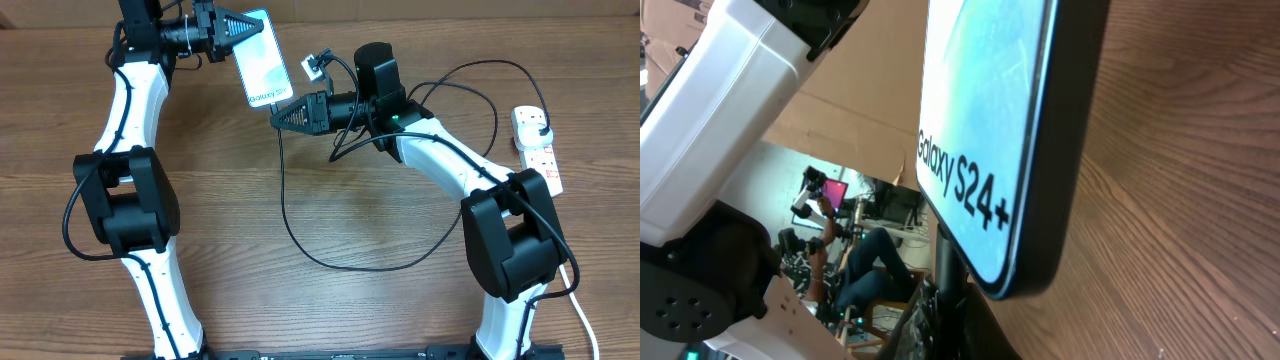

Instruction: Plug charger to phone and switch on socket

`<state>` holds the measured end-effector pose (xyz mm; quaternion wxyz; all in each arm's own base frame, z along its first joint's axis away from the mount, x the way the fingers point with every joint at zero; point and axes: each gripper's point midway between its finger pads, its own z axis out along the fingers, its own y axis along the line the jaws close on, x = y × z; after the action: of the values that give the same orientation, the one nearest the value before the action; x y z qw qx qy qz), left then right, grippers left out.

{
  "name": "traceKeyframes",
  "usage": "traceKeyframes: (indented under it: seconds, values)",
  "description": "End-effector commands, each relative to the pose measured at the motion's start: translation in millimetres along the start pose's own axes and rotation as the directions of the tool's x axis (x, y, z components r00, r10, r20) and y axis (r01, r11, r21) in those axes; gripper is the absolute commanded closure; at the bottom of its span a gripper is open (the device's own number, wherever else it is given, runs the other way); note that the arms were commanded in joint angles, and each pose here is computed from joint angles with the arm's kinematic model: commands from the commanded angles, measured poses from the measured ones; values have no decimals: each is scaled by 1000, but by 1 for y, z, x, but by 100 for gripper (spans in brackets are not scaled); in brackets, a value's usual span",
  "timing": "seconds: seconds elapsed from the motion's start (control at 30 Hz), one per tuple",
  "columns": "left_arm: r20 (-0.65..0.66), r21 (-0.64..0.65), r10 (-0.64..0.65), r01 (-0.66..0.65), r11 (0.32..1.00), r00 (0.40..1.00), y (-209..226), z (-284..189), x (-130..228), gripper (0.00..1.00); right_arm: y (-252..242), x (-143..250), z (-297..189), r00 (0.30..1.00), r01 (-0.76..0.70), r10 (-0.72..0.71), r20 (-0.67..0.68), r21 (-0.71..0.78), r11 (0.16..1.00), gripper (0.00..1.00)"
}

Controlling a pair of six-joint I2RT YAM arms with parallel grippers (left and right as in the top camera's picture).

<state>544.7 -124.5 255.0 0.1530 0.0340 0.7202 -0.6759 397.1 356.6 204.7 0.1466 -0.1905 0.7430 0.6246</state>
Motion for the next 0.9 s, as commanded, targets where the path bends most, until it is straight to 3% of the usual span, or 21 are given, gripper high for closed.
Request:
traceKeyframes:
  seconds: [0.0,0.1,0.17,0.23,0.27,0.3,0.63,0.87]
  values:
    - [-119,84,53,-43,996,991,-30,19,23,96,-3,-29,-14,993,41,-47,104,60,997,96]
    - [-118,85,59,-49,995,991,-30,19,23,96,-3,-29,-14,993,41,-47,104,60,997,96]
    - [-118,86,65,-55,995,991,-30,19,23,96,-3,-29,-13,994,37,-43,101,60,997,90]
    - [-115,85,64,-55,995,991,-30,17,22,96,-4,-28,-13,994,33,-39,99,60,998,60]
    - [-110,83,64,-55,995,992,-29,15,21,96,-4,-27,-13,995,28,-34,97,62,998,15]
    - [-106,82,64,-55,995,992,-29,13,20,96,-4,-27,-13,995,27,-33,97,62,998,0]
    - [-11,50,64,-63,997,998,-21,-38,1,96,-9,-24,-15,996,19,-26,86,75,997,0]
    - [6,44,75,-75,996,997,-17,-46,1,96,-24,-15,-22,998,-1,-6,60,117,993,0]
